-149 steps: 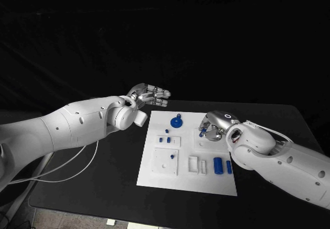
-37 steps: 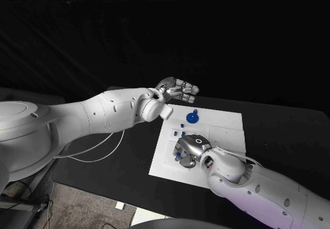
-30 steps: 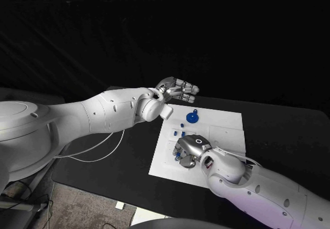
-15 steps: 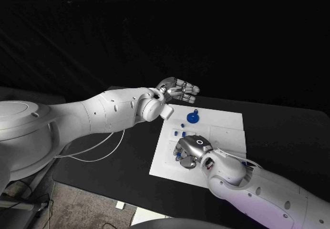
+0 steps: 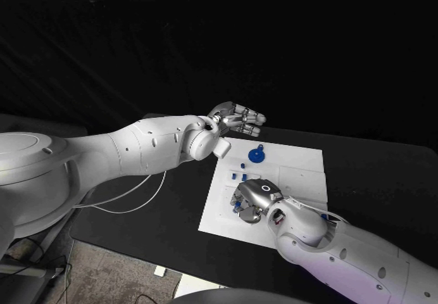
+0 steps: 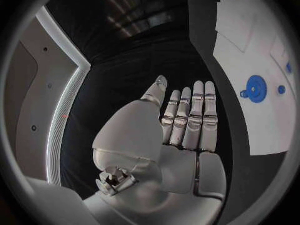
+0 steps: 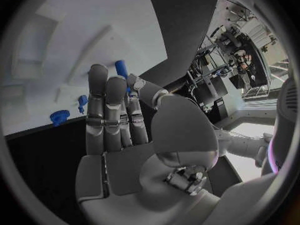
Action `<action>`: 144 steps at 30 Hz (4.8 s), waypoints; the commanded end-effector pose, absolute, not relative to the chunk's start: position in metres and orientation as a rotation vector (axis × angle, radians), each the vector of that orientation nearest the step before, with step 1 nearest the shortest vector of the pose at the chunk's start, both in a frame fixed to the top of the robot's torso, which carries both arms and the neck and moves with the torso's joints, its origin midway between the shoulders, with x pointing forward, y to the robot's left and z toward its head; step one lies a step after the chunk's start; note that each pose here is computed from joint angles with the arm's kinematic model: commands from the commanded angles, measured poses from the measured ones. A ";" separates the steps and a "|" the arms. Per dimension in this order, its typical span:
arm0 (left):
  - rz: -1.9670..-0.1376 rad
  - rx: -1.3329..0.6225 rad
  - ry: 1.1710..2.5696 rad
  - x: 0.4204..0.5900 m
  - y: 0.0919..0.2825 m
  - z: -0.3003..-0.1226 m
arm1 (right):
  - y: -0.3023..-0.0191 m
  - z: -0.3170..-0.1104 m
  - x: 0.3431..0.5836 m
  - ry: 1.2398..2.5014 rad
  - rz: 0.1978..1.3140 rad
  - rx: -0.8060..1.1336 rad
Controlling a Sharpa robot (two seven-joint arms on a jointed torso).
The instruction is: Assemble the parts on the task board
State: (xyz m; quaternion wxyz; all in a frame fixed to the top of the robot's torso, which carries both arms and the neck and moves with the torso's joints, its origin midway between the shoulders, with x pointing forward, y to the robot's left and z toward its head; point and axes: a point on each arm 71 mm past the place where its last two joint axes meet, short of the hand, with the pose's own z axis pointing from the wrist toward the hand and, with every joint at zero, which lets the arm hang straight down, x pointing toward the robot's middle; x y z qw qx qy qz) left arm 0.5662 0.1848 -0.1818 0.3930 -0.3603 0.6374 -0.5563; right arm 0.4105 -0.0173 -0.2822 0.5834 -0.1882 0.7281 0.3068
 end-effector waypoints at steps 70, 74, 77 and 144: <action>-1.431 -0.906 1.633 0.566 0.181 -0.182 | -0.014 -0.287 0.411 1.717 0.705 -0.430; -1.431 -0.906 1.633 0.566 0.181 -0.182 | -0.014 -0.287 0.410 1.719 0.707 -0.432; -1.431 -0.906 1.633 0.566 0.181 -0.182 | -0.013 -0.287 0.410 1.721 0.709 -0.434; -1.434 -0.907 1.650 0.566 0.180 -0.184 | -0.015 -0.298 0.405 1.727 0.748 -0.399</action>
